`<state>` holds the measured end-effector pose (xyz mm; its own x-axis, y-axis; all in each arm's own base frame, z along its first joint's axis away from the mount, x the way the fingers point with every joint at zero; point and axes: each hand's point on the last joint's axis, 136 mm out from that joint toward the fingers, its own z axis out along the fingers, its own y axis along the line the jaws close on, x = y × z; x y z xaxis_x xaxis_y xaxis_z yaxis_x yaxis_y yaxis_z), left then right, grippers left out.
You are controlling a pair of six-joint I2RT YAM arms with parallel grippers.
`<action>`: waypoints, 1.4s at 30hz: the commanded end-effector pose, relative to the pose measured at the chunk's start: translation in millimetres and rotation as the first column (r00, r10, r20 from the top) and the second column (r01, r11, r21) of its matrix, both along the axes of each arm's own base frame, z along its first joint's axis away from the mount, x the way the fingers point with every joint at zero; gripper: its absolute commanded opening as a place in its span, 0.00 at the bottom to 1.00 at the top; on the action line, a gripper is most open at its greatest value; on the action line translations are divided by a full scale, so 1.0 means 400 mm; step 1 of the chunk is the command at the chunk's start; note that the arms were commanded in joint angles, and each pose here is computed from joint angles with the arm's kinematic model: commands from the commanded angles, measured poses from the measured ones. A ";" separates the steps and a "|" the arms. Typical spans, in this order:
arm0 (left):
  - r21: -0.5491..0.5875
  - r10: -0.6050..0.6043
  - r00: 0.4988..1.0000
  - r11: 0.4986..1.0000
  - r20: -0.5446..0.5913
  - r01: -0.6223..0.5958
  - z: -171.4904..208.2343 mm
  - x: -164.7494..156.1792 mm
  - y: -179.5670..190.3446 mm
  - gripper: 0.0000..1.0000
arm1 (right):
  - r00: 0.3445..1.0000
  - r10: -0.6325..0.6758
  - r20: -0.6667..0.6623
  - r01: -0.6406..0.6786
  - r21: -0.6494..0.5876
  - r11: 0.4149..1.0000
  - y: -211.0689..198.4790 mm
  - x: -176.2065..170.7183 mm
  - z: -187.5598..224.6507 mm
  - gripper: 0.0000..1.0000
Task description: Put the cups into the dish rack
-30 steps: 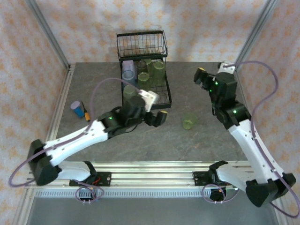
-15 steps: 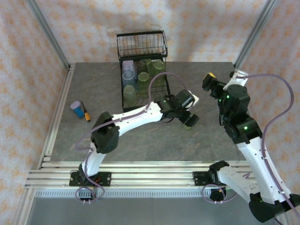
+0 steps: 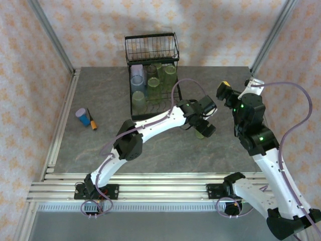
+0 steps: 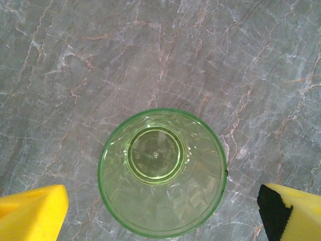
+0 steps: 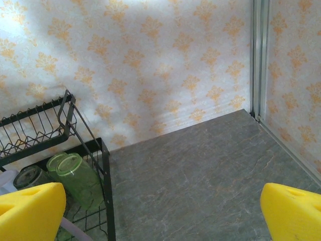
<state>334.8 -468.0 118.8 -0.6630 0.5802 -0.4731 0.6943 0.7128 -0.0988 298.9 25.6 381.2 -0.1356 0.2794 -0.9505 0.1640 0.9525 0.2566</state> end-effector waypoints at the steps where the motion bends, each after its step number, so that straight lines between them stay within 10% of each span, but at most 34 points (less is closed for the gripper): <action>1: 0.012 -0.011 0.999 1.000 -0.034 0.011 -0.002 -0.013 0.000 0.99 | 0.999 -0.028 0.030 0.028 0.000 1.000 -0.015 -0.004 0.017 0.99; 30: 0.080 -0.035 0.999 0.996 -0.002 0.035 -0.114 0.028 -0.021 0.99 | 0.999 -0.023 0.024 0.023 0.010 1.000 -0.012 -0.003 0.009 0.99; 42: 0.034 -0.041 0.998 0.999 0.041 0.040 -0.065 0.037 -0.037 0.76 | 0.999 -0.032 0.020 0.032 0.004 0.999 -0.016 -0.003 0.004 0.99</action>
